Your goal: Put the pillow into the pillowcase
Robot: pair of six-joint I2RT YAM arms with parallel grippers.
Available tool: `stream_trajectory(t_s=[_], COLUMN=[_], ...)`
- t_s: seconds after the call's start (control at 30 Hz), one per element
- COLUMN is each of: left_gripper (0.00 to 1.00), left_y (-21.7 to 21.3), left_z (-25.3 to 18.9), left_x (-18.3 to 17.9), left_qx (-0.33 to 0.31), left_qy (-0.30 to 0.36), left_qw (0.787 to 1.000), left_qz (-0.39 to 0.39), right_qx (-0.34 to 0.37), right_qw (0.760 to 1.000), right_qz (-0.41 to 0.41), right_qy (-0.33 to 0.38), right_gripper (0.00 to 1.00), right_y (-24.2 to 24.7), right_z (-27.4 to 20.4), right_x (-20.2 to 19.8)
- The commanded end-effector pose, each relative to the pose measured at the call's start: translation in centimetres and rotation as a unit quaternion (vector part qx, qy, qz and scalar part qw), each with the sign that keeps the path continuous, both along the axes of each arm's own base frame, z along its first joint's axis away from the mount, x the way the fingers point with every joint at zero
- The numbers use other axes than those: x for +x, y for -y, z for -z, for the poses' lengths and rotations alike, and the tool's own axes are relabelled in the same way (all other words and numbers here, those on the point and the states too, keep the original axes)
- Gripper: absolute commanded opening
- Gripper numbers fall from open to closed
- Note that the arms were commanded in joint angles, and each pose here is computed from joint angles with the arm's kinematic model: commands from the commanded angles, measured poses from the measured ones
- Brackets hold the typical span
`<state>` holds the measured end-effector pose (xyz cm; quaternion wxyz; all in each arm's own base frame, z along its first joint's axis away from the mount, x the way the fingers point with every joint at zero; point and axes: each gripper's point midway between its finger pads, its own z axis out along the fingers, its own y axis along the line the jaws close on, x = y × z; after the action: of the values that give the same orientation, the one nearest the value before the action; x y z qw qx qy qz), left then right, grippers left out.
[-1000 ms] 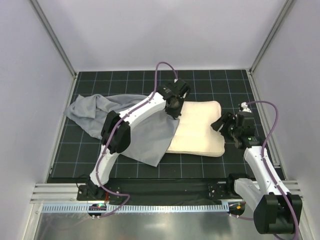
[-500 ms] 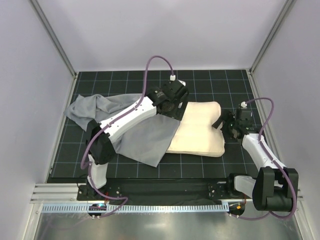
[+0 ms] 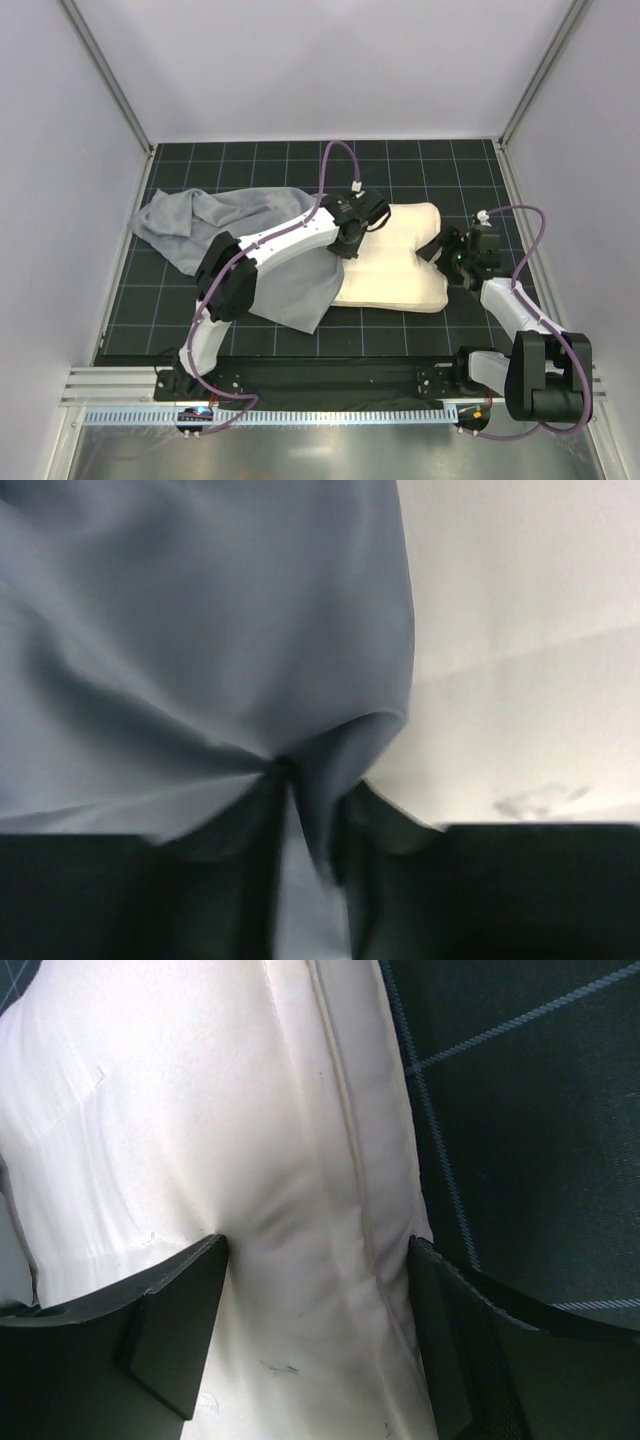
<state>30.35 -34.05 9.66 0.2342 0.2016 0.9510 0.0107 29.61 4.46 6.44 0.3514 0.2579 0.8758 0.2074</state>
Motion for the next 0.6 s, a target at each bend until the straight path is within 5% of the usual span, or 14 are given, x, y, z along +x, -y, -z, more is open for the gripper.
stream_trajectory(t_s=[0.0,0.03,0.07,0.1,0.2,0.37,0.57], left_gripper=[0.12,0.00,0.00,0.00,0.00,0.00,0.00], left_y=[0.8,1.6,2.4,2.5,4.2,6.6,6.3], left_z=[-0.1,0.0,-0.9,-0.8,-3.1,-7.7,-15.9], left_x=[0.1,-0.5,-0.4,-0.8,-1.4,-2.9,-4.5], left_qx=[-0.010,-0.013,-0.023,-0.014,-0.036,-0.120,-0.187], left_qy=[0.002,-0.011,-0.005,-0.013,-0.007,-0.012,0.008], left_qw=[1.000,0.999,0.999,0.998,0.996,0.986,0.973], left_qz=[0.012,0.035,0.044,0.053,0.081,0.115,0.131], right_qx=[0.043,0.048,0.053,0.061,0.093,0.109,0.071], right_qw=[0.998,0.997,0.996,0.995,0.990,0.975,0.956], right_qz=[-0.041,-0.054,-0.060,-0.066,-0.090,-0.134,-0.166], right_qy=[0.014,0.027,0.030,0.039,0.062,0.138,0.229], right_gripper=[0.77,0.63,0.63,0.43,0.05,0.04,0.04], right_y=[-2.6,-3.3,-3.7,-4.2,-5.4,-7.4,-7.2], right_z=[0.3,0.0,-0.2,-0.7,-2.2,-7.9,-20.2], right_x=[-0.3,0.0,0.1,0.4,0.6,-0.3,-2.8])
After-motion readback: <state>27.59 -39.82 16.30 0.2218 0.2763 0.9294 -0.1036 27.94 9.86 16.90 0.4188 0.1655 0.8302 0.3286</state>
